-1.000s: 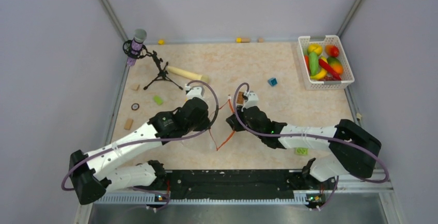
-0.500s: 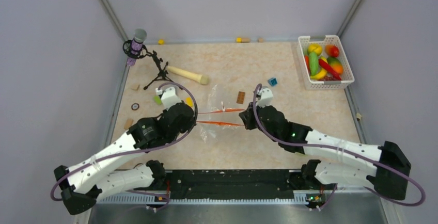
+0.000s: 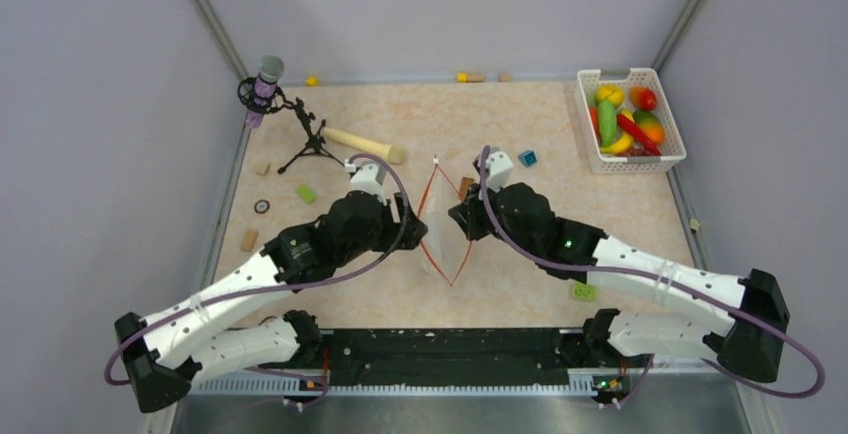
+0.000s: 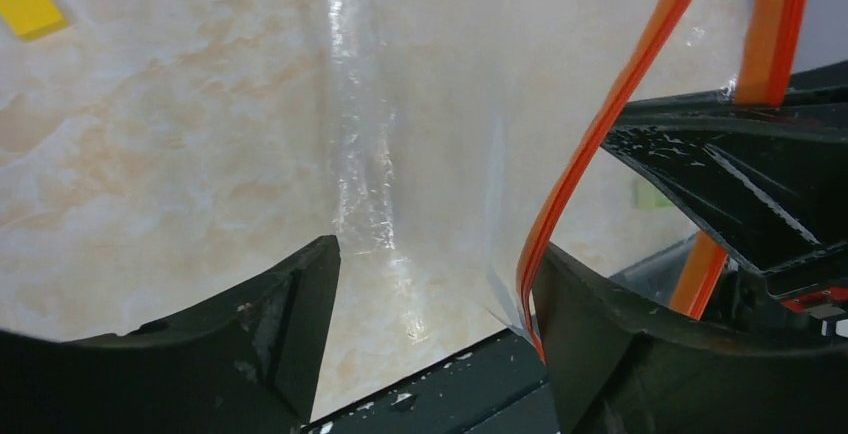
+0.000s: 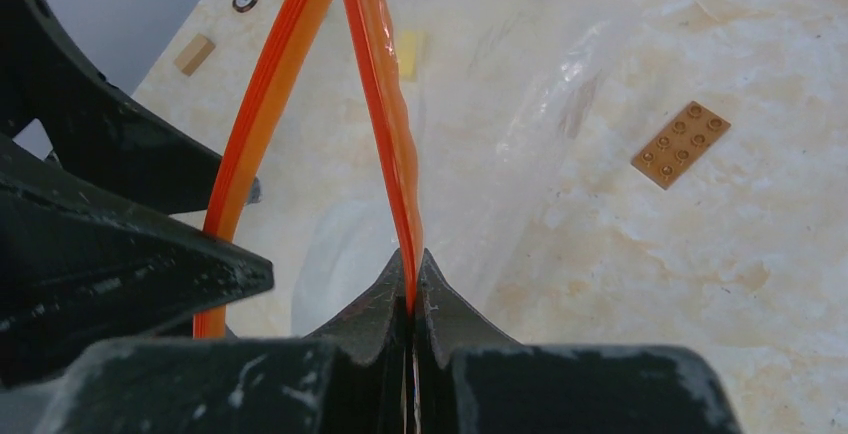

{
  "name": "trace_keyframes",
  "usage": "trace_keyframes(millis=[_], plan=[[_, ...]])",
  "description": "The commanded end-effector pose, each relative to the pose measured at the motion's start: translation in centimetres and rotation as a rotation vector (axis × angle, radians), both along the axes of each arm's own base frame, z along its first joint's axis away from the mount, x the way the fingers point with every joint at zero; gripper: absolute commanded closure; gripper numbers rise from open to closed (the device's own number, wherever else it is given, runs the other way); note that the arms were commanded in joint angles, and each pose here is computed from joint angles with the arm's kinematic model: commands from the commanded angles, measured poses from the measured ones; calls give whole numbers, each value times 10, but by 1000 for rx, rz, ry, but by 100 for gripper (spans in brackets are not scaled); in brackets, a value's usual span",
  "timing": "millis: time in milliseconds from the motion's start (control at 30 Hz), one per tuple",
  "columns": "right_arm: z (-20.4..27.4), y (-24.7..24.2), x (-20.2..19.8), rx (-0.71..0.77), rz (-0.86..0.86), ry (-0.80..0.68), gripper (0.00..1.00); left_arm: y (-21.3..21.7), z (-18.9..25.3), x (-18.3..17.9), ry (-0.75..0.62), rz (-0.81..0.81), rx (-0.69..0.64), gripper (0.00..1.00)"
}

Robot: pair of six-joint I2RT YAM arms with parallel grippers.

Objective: Place the food in the zip-top bag and seal the zipper
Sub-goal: Open the zipper of the food storage bag.

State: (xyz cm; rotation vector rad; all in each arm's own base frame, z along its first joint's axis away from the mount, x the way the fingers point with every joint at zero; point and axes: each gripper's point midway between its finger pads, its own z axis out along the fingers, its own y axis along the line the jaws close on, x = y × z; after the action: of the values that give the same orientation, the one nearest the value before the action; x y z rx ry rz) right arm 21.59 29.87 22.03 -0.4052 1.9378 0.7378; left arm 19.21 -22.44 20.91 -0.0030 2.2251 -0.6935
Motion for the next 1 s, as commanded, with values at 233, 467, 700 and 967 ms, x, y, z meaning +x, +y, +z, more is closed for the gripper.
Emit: trace_keyframes(millis=[233, 467, 700, 967], plan=[[23, 27, 9, -12, -7, -8, 100, -48, 35, 17, -71, -115, -99, 22], [20, -10, 26, -160, -139, -93, 100, -5, 13, 17, -26, 22, 58, 100], [-16, -117, 60, -383, -478, -10, 100, 72, 3, 4, -20, 233, 222, 100], [-26, -89, 59, -319, -229, -41, 88, 93, 2, 8, -97, 298, 221, 100]])
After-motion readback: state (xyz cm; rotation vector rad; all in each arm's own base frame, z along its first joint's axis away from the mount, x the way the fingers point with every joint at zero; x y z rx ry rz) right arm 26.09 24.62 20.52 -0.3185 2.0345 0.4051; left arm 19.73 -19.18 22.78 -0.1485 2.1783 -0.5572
